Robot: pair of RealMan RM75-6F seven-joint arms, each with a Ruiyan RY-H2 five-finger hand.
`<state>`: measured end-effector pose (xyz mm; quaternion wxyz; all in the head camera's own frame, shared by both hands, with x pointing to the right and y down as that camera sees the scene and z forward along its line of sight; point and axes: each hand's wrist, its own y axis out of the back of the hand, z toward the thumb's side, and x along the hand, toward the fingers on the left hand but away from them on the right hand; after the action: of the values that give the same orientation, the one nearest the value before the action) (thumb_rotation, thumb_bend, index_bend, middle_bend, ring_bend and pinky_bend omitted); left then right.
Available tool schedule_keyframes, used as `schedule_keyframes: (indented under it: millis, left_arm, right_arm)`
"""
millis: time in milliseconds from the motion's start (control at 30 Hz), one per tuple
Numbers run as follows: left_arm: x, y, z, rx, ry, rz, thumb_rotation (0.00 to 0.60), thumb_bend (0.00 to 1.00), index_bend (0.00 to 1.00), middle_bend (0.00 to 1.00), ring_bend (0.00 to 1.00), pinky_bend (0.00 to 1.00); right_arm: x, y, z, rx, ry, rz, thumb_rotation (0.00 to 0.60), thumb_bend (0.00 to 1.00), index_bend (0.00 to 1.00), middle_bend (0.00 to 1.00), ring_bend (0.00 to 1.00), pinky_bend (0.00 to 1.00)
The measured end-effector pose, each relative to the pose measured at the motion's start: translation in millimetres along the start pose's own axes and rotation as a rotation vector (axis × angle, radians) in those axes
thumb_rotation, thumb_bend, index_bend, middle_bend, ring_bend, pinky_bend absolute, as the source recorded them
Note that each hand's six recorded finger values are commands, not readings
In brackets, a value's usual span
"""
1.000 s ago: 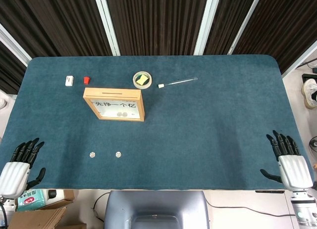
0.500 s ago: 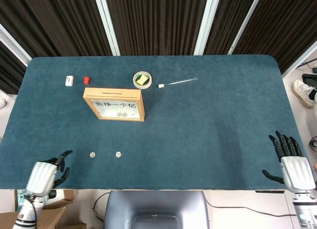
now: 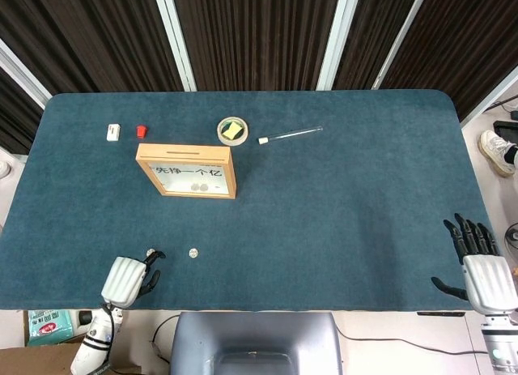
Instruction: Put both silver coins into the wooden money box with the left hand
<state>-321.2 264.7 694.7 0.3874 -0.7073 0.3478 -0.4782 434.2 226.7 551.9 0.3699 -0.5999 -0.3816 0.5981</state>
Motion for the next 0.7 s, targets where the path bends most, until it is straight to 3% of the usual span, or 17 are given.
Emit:
schedule_keyframes:
  millis: [233, 700]
  left_arm:
    - [14.9, -17.2, -13.2, 0.108, 0.083, -0.037, 0.6, 0.38, 0.4, 1.0, 1.0, 1.0]
    - [19.8, -22.7, -22.8, 0.127, 0.121, -0.055, 0.6, 0.38, 0.4, 1.0, 1.0, 1.0]
  right_arm:
    - [0.8, 2.4, -1.2, -0.009, 0.003, -0.005, 0.6, 0.12, 0.0, 0.0, 0.0, 0.0]
    - [1.1, 0.7, 0.1, -0.005, 0.008, 0.0, 0.6, 0.12, 0.0, 0.0, 0.0, 0.0]
